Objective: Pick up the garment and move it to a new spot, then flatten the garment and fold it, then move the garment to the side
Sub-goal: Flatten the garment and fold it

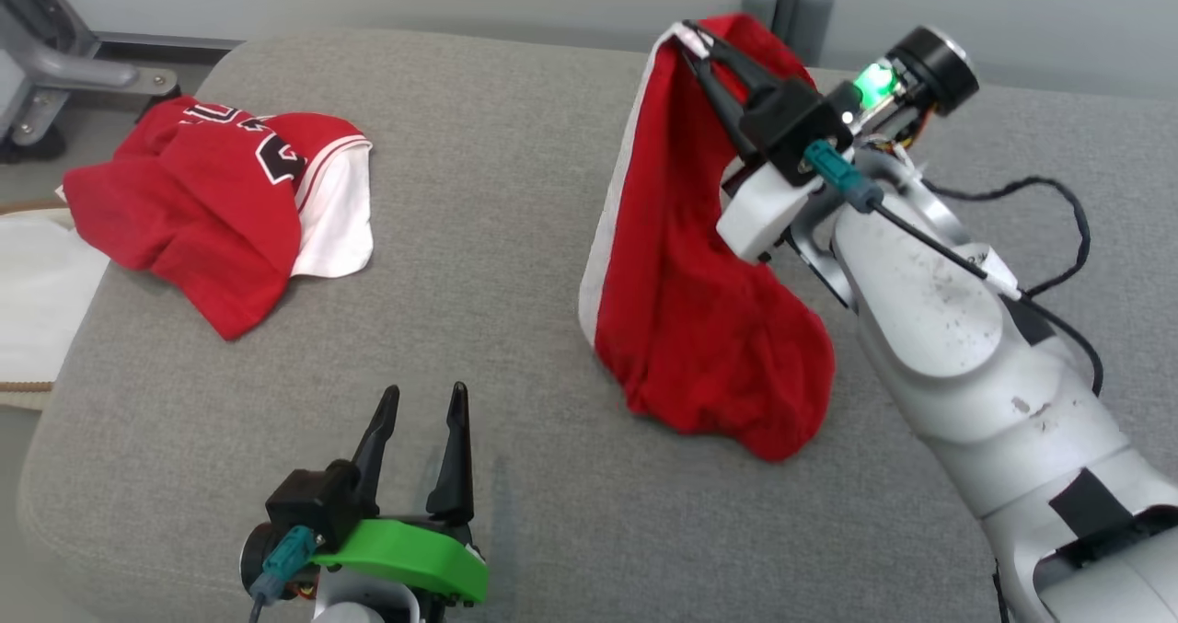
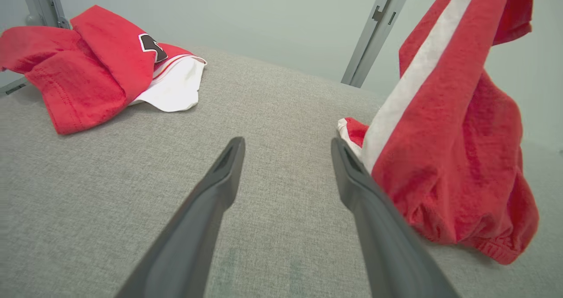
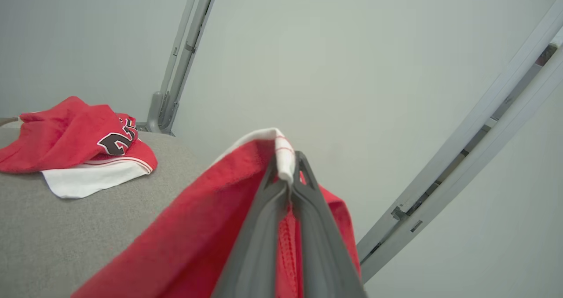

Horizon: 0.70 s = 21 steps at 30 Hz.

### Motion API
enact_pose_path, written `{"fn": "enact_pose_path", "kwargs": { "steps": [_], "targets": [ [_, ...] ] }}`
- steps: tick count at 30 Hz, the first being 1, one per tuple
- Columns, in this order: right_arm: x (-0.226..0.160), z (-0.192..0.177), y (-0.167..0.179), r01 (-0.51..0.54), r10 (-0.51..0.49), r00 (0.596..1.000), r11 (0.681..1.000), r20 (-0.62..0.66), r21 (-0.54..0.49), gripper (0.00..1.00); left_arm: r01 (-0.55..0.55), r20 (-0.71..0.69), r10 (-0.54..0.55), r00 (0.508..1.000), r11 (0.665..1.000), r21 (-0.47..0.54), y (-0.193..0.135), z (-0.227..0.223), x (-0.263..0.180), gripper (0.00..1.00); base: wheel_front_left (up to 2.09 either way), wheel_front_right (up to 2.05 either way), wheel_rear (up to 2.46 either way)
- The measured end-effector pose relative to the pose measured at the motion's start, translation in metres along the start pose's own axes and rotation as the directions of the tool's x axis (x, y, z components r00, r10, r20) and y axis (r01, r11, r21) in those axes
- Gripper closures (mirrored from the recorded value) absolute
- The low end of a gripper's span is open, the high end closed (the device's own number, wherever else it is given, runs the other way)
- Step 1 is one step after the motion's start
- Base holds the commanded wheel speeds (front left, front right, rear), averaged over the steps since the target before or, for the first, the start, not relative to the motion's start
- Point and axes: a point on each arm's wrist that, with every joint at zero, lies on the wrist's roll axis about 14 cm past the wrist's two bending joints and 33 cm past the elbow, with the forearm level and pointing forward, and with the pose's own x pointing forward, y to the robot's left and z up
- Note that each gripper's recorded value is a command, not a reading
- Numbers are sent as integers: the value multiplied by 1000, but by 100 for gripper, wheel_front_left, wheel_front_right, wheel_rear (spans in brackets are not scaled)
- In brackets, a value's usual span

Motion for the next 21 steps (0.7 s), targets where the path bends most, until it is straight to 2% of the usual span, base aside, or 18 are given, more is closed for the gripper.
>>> {"fn": "enact_pose_path", "kwargs": {
  "steps": [6,13,16,21],
  "targets": [
    [28,71,-15,16,-6,984,998,177,-57,100,-29,39,29,999,1000,-3,7,12,-5,0,0,0,0],
    [17,124,-34,73,-53,945,996,323,-51,100,-16,52,16,999,1000,2,4,16,-2,0,0,0,0],
    [-1,113,-34,92,-77,948,995,310,-33,100,6,41,-6,999,1000,8,-2,13,2,0,0,0,0],
    [-48,39,-25,113,-113,985,994,128,7,100,51,20,-51,999,999,11,-16,6,11,0,0,0,0]
  ]
}}
